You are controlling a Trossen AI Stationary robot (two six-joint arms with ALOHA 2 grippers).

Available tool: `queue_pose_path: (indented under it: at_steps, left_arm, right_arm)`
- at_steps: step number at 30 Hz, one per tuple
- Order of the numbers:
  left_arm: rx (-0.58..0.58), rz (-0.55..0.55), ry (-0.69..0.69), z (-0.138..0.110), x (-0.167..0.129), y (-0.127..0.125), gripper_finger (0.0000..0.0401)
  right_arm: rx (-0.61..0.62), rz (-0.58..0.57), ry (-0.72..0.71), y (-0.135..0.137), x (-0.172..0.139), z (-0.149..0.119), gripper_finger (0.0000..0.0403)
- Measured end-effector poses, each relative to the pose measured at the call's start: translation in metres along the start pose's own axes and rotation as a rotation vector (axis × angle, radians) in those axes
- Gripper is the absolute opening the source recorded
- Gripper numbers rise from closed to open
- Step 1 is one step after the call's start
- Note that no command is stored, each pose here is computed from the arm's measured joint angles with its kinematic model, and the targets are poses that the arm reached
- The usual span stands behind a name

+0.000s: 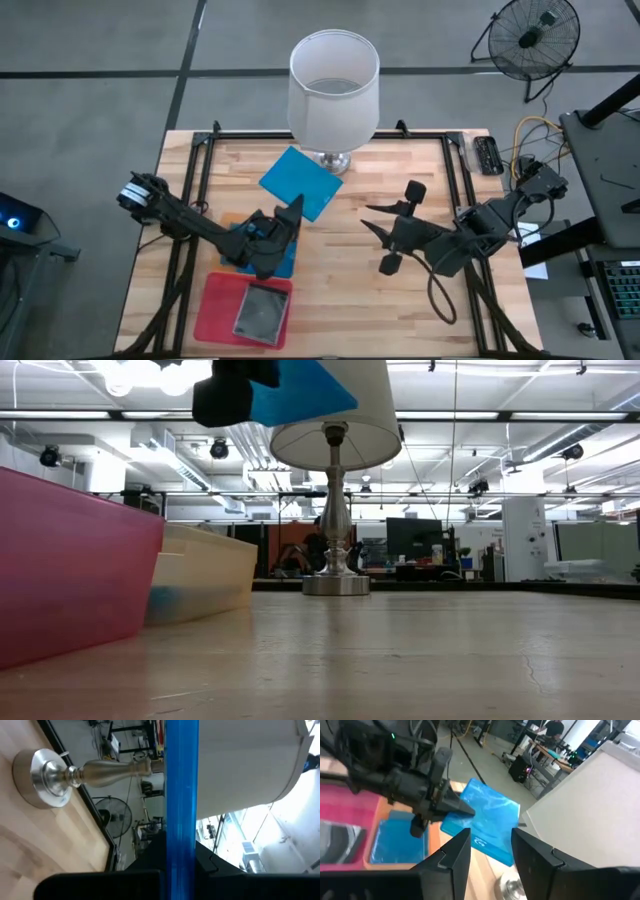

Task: Pick & place jewel cases by type
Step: Put the blue CD case into the orange bin

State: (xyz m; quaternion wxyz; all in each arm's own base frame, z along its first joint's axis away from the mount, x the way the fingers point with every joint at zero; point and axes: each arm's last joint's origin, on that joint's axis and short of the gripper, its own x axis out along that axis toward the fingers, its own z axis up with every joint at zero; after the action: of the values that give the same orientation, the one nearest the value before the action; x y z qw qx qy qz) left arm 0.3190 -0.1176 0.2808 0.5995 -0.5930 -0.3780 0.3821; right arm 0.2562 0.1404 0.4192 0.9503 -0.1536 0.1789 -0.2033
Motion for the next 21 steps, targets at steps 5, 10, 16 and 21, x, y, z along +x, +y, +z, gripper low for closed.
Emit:
queue_pose_path:
  at_steps: [5,10,16,21]
  left_arm:
    - [0.012,0.0,0.017,-0.007,-0.005,0.003,0.0007]
    - [0.055,-0.003,0.084,-0.006,-0.027,0.004,0.0007]
    - [0.215,-0.021,0.175,0.003,-0.056,-0.007,0.0007]
    - [0.33,-0.045,0.249,0.012,-0.079,-0.018,0.0007]
  right_arm:
    - [0.07,0.001,0.045,-0.003,-0.002,-0.007,0.0138]
    - [0.351,0.122,0.062,0.0,-0.002,-0.004,0.0155]
    - [0.844,0.216,-0.01,0.01,0.003,0.008,0.0186]
    - [1.272,0.309,-0.141,0.026,0.014,0.013,0.0205]
